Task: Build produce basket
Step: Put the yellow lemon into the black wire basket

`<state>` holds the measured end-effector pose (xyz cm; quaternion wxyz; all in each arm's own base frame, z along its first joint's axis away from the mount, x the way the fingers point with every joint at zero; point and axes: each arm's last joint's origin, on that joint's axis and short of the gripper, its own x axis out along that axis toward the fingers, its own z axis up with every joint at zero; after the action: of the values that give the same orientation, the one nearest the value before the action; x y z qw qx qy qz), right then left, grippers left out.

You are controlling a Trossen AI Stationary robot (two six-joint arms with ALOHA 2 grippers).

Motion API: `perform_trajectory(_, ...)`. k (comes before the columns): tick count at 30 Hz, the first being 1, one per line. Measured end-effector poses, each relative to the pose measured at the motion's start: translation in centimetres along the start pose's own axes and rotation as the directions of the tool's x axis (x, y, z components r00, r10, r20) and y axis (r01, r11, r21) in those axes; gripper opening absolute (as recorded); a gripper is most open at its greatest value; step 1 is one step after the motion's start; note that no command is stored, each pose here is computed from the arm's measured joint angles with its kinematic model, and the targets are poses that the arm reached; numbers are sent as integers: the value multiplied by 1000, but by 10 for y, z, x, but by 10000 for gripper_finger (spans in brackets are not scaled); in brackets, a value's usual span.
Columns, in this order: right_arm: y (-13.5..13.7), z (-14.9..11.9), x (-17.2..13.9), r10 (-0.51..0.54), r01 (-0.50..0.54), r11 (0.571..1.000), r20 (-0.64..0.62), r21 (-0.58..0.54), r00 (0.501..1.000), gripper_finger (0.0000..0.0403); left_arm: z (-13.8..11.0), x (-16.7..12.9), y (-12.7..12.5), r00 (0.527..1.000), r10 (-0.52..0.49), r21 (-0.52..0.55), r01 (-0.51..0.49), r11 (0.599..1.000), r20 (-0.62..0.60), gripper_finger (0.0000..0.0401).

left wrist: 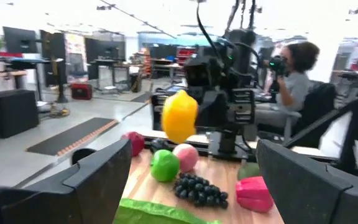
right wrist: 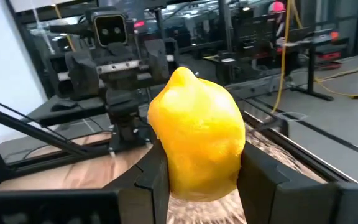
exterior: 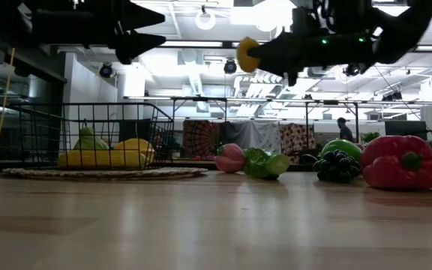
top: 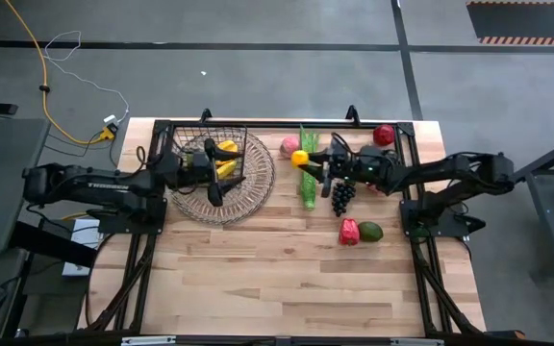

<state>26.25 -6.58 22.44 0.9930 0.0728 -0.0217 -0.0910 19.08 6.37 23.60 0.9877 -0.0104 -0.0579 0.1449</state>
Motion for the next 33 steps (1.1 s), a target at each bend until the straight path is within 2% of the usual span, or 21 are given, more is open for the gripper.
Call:
perform_trajectory(6,15,3,38,116,-116,993,-20,-17,993,124,-9,21,-1,996,-49,12,50,999,-70,333)
perform_trajectory(11,29,2,57,192,-194,981,-65,-29,979,124,-15,37,-6,992,-56,35,60,998,-112,333)
perform_trajectory(17,39,4,68,213,-219,974,-87,-61,973,124,-18,53,-13,987,-79,31,84,996,-137,333)
perform_trajectory(25,41,2,69,214,-222,973,-115,-63,970,124,-19,65,-17,985,-93,28,98,995,-148,330)
perform_trajectory(29,41,1,69,213,-222,973,-121,-67,970,124,-19,67,-18,985,-94,27,99,995,-147,309)
perform_trajectory(33,40,0,69,209,-219,973,-131,-67,969,124,-19,67,-17,985,-94,28,99,995,-148,262)
